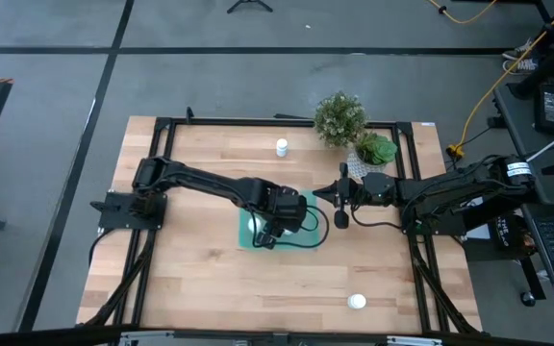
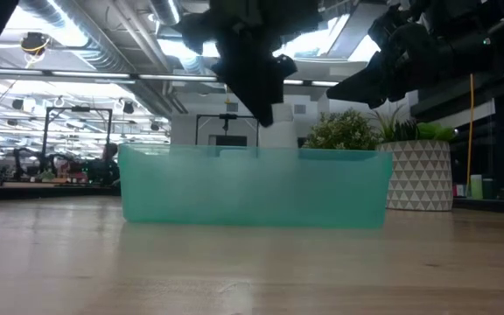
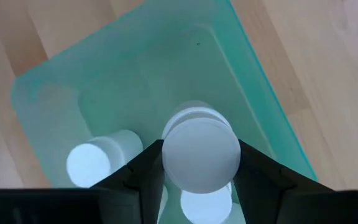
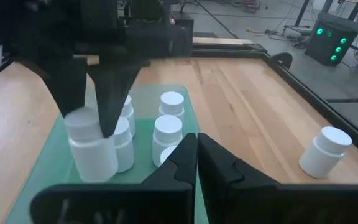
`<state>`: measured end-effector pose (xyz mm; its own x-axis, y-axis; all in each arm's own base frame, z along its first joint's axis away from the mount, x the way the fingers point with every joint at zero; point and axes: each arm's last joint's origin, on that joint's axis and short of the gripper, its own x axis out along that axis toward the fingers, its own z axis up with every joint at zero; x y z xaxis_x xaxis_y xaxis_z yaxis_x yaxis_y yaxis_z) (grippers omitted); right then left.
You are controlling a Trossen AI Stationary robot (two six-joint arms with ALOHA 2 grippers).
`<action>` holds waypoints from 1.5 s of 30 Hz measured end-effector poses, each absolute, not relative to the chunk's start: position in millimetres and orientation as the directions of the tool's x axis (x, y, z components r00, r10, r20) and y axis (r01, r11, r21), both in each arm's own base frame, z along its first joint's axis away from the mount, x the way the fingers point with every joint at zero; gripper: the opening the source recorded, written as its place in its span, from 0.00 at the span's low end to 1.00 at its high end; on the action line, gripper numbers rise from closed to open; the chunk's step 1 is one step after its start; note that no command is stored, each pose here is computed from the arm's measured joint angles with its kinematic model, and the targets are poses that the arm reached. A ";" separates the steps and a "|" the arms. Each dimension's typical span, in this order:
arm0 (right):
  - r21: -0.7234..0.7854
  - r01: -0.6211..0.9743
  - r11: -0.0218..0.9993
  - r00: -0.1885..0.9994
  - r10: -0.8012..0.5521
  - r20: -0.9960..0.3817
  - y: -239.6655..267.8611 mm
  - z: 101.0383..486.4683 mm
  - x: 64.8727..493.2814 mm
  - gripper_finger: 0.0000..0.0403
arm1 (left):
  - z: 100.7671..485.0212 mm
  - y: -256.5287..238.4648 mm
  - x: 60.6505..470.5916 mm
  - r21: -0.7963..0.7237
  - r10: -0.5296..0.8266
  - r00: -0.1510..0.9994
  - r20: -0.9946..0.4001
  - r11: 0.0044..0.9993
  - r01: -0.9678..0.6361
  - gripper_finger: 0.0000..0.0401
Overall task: Pick and place pill bottles into a basket
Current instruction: Put the white pill bottle into the blue bin
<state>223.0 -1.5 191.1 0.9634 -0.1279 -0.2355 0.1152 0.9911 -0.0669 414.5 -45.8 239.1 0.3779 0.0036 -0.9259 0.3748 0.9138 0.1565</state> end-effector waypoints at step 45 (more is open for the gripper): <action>-0.068 0.115 0.991 0.961 -0.128 -0.245 -1.5 190.1 222.8 0.04 | 202.4 -39.3 423.7 0.163 0.051 0.331 -0.942 0.934 0.319 0.51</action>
<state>222.8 -1.5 190.1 0.9609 -0.1281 -0.2454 0.1147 0.9911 -0.0682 423.7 -39.3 202.4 0.3308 0.0514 -0.9423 0.3189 0.9337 0.1629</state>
